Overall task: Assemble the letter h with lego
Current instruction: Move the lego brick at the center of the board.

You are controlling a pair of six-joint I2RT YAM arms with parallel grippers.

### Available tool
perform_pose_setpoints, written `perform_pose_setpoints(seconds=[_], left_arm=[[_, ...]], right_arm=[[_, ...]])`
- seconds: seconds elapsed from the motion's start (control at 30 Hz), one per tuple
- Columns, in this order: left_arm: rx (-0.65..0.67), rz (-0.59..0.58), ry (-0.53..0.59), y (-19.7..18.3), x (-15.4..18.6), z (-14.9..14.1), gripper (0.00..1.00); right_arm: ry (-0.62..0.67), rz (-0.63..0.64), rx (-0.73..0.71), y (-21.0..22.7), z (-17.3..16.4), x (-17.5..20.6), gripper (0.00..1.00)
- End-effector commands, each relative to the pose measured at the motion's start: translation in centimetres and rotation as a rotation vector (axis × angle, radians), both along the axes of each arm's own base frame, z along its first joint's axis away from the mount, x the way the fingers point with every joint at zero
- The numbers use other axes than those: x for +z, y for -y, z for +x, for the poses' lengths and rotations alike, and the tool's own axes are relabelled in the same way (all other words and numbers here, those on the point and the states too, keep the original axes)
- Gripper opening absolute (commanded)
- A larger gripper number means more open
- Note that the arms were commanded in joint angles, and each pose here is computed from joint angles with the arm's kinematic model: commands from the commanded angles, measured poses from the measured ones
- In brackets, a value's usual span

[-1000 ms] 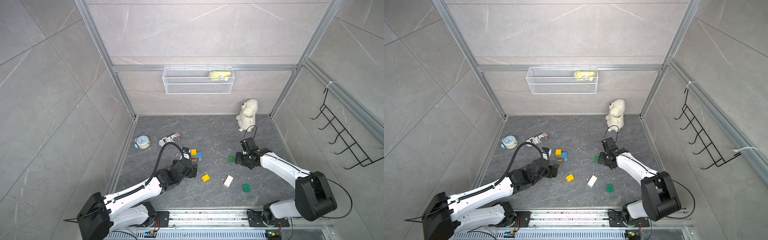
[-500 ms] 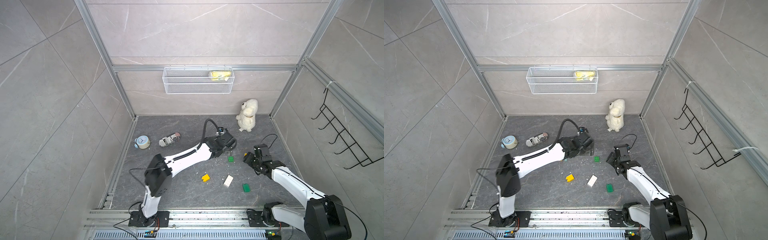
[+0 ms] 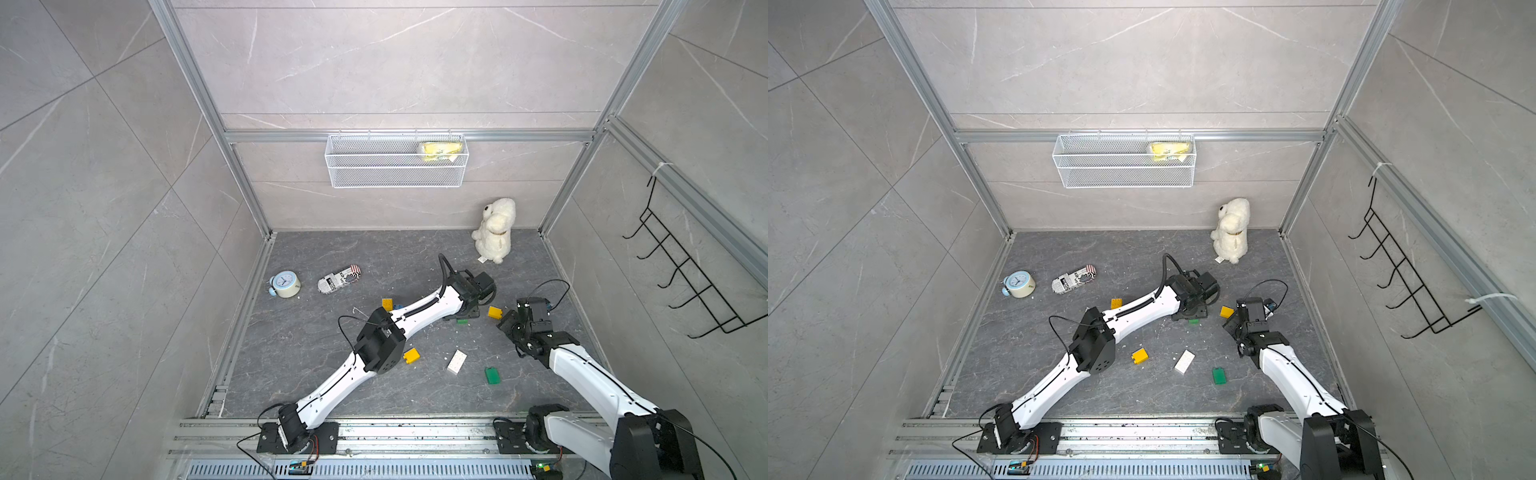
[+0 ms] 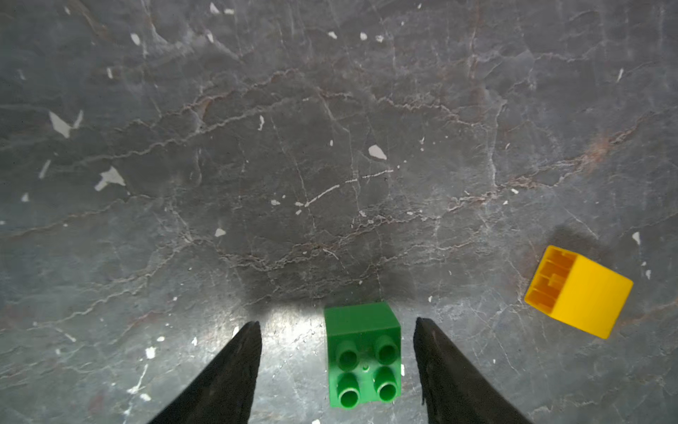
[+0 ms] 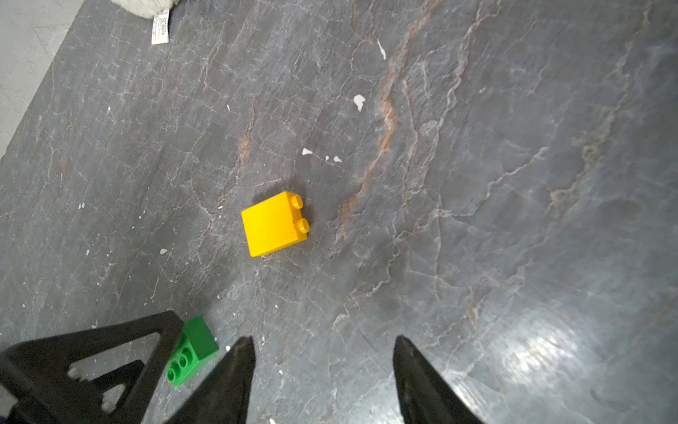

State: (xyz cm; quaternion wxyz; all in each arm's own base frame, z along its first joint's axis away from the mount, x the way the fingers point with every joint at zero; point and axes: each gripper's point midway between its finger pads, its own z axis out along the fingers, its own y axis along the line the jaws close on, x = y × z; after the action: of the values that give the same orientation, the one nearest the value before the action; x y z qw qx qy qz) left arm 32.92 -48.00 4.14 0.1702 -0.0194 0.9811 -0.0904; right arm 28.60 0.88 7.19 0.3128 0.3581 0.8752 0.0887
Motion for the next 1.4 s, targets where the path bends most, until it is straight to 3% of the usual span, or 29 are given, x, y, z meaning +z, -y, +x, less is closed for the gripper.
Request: perform_pose_setpoints(seconds=[0.0,0.5,0.87,1.03,1.13,1.2,1.27,1.37], left_arm=[[0.027,-0.028,-0.028,0.6,-0.4,-0.6,0.65],[-0.014,0.013,-0.062,-0.6,-1.6,-2.0,0.33],[-0.087,0.118,-0.093,-6.6,-1.1,-3.9,0.19],[-0.104,0.139,-0.114,-10.2,-1.1,-4.5,0.22],[-0.113,0.164,-0.125,-11.4,-1.3,-4.7,0.36],[-0.124,0.184,-0.126,-11.8,-1.1,-4.7,0.56],[-0.136,0.187,-0.13,-11.8,-0.9,-4.7,0.63],[-0.151,0.186,-0.131,-11.4,-0.5,-4.6,0.65]], right_arm=[[-0.015,0.028,-0.01,-0.2,-0.1,-0.7,0.63],[-0.004,0.033,0.011,-0.5,0.1,-0.6,0.61],[-0.007,0.086,0.07,-1.9,0.8,-1.6,0.59],[0.004,0.139,0.113,-3.2,1.5,-2.1,0.59],[-0.005,0.155,0.132,-3.6,1.7,-2.5,0.59],[-0.006,0.155,0.134,-3.7,1.7,-2.7,0.59],[-0.006,0.155,0.136,-3.7,1.8,-2.7,0.59],[-0.007,0.154,0.14,-3.8,1.8,-2.8,0.59]])
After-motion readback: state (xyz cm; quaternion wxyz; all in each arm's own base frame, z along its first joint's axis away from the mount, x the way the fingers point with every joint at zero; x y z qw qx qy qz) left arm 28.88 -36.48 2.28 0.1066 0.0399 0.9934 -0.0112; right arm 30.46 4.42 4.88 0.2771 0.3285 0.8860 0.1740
